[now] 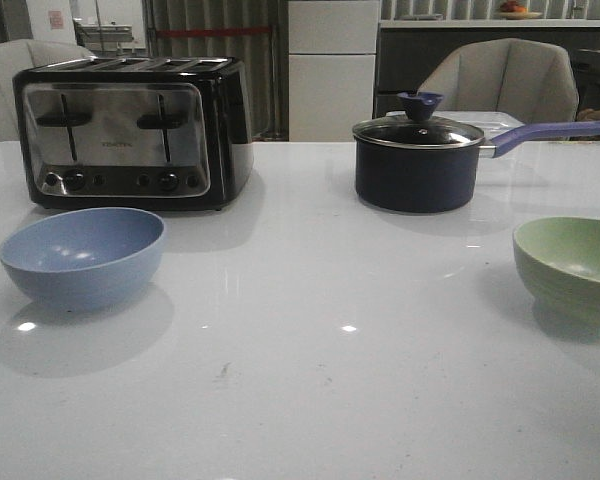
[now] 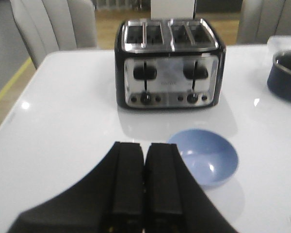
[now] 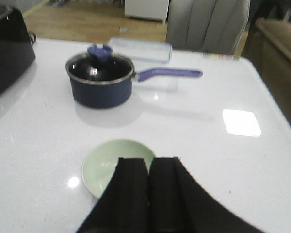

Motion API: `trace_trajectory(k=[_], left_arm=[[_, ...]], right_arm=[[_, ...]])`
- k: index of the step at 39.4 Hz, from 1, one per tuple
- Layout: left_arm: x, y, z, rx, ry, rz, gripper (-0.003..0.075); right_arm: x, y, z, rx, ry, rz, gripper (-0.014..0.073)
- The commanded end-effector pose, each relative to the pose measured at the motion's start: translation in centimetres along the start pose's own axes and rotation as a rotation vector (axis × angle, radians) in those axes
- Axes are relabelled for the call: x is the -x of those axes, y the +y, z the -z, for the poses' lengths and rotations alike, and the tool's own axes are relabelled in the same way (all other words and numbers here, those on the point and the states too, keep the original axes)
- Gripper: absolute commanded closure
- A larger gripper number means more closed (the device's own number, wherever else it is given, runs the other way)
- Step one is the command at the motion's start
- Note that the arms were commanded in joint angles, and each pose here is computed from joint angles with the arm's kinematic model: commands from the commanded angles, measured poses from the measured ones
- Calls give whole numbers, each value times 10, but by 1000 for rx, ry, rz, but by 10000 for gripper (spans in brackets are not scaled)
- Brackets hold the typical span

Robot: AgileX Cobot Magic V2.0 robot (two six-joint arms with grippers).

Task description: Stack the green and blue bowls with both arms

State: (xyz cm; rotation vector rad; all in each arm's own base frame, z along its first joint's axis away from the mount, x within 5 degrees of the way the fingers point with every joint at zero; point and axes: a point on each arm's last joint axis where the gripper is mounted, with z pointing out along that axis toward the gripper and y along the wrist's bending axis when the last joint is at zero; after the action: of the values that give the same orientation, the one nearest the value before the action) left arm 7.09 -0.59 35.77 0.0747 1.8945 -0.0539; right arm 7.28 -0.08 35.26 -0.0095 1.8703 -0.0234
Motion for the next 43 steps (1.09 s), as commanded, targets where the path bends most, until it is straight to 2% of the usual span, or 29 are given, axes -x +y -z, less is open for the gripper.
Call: trace_trajectory(k=[1, 9, 18, 21, 23, 25, 28, 31, 33, 35, 43], left_arm=[[11, 0, -11, -7, 18, 3, 622], [3, 0, -32, -9, 172, 5, 622], [0, 0, -46, -10, 244, 6, 621], [0, 0, -49, -9, 258, 11, 617], [0, 0, -50, -9, 261, 11, 603], [0, 0, -50, -10, 262, 11, 552], [0, 0, -50, -10, 262, 11, 419], [0, 0, -50, -10, 262, 11, 281], [0, 0, -50, -9, 259, 11, 199], [0, 0, -50, -9, 259, 11, 168], [0, 0, -50, -9, 259, 11, 174]], right_arm=[[9, -1, -12, -4, 31, 9, 559], [0, -1, -39, 2, 218, 8, 559], [-4, -1, -56, 4, 296, 8, 552], [-5, -1, -58, 4, 307, 8, 508], [-5, -1, -59, 4, 310, 8, 432], [-5, -1, -59, 4, 311, 8, 338], [-5, -1, -59, 4, 306, 8, 195], [-5, -1, -59, 4, 306, 8, 111], [-5, -1, -59, 4, 306, 8, 96], [-5, -1, -59, 4, 307, 8, 97], [-6, 0, -61, 10, 322, -1, 97]])
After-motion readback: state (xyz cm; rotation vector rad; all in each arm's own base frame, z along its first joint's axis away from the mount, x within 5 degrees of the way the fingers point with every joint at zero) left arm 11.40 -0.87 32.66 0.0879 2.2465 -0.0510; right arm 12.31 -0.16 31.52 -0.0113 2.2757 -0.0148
